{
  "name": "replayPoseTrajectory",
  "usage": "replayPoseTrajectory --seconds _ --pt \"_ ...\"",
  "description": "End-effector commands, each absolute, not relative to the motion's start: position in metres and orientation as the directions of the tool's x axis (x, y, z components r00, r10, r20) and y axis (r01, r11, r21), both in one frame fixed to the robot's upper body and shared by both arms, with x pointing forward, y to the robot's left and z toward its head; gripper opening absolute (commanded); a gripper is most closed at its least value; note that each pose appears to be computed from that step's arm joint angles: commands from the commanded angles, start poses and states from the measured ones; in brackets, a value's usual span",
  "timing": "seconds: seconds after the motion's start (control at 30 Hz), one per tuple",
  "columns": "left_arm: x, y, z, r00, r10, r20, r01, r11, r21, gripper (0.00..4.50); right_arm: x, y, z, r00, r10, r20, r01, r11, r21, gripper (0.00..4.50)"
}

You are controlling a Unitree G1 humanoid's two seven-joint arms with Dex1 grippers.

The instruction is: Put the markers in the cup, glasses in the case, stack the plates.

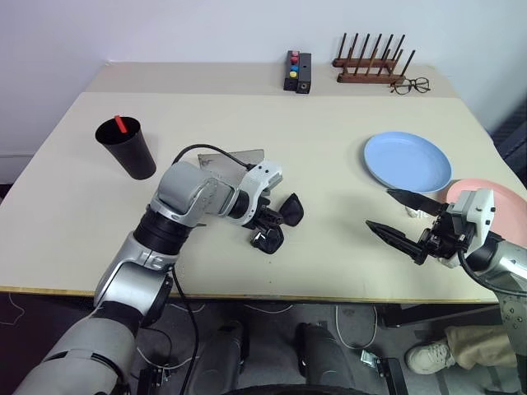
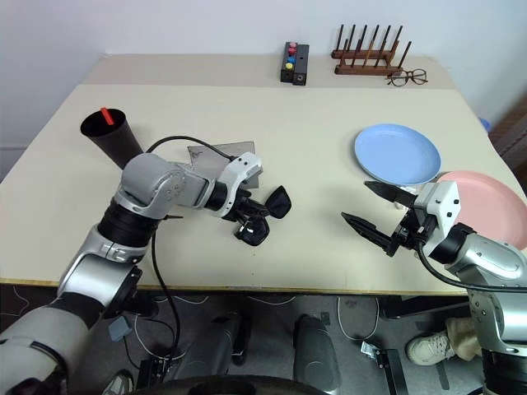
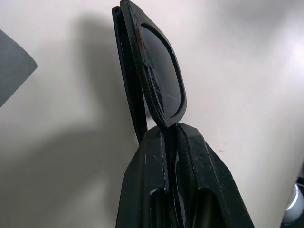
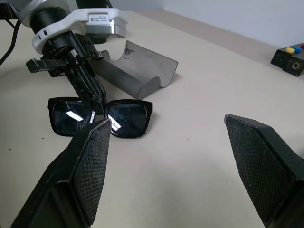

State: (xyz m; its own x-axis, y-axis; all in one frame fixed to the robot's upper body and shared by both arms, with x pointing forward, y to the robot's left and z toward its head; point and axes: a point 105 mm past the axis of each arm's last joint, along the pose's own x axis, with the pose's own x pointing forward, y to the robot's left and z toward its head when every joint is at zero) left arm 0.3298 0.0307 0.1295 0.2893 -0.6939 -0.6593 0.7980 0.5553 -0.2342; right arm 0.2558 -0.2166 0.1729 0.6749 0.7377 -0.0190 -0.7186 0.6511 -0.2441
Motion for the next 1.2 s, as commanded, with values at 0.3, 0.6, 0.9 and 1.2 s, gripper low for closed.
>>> replayPoseTrajectory --seconds 0.3,0.6,0.9,1.2 --pt "0.325 0.017 0.204 0.278 -0.918 -0.282 0.934 0.327 -0.143 0.04 0.265 -0.215 0.188 0.663 0.748 0.028 -0.707 0.638 -0.304 3.91" --pt "0.384 0.059 0.27 0.454 -0.889 -0.054 0.88 0.439 0.18 0.04 0.273 -0.209 0.189 0.638 0.769 0.036 -0.725 0.616 -0.308 3.91" --pt "0.435 0.116 0.299 0.604 -0.793 -0.079 0.712 0.492 0.5 0.04 0.286 -0.197 0.189 0.609 0.791 0.063 -0.745 0.598 -0.296 3.91" --pt "0.417 0.122 0.256 0.385 -0.84 -0.383 0.876 0.202 0.438 0.04 0.289 -0.209 0.173 0.581 0.812 -0.058 -0.787 0.543 -0.295 3.91"
